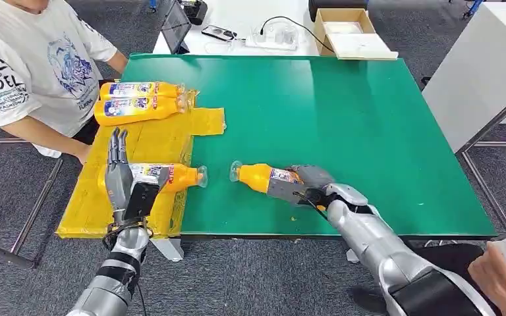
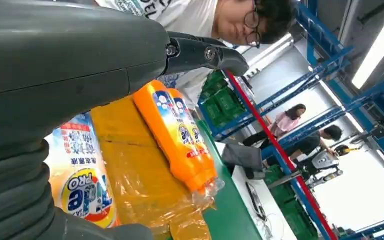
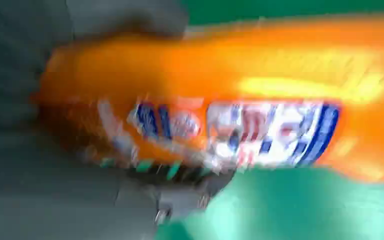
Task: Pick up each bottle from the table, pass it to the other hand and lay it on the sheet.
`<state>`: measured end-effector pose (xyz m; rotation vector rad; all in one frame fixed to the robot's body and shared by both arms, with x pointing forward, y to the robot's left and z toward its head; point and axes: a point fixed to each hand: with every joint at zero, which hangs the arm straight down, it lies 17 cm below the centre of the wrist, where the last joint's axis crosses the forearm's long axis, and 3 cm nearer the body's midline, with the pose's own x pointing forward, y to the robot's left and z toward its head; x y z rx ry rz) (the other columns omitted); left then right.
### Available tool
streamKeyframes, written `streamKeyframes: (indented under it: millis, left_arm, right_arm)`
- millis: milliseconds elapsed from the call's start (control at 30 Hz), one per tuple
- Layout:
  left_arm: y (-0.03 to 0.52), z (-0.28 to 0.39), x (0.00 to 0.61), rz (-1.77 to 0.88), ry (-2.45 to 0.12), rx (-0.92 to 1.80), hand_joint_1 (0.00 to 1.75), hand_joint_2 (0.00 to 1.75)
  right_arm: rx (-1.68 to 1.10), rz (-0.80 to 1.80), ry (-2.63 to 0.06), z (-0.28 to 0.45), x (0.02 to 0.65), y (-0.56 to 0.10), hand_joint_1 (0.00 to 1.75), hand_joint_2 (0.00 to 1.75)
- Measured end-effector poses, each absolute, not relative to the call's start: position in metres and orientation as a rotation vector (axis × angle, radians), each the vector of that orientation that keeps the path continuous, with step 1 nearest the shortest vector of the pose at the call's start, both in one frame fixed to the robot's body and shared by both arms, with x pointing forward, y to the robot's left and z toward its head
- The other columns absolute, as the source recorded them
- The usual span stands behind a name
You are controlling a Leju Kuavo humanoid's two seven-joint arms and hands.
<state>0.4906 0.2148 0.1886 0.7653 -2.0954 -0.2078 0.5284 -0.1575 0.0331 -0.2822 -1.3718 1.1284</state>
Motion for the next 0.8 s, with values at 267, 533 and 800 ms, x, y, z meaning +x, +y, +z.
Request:
streamKeyframes:
  millis: [267, 533, 800]
  left_arm:
    - [0.206, 0.189, 0.486, -0.201, -2.101, 0.75, 0.0, 1.75]
    - [0.205, 0.188, 0.486, -0.16, -2.096, 0.715, 0.0, 1.75]
    - [0.141, 0.173, 0.494, -0.006, -1.999, 0.027, 0.0, 1.75]
  right_arm:
    - [-0.335, 0.721, -1.695, 0.097, 0.513, -0.145, 1.75, 1.75]
    - [-0.391, 0.587, -1.83, 0.133, 0.507, -0.159, 1.75, 1.75]
    - [-0.698, 0.226, -2.19, 0.237, 0.47, -0.208, 1.75, 1.75]
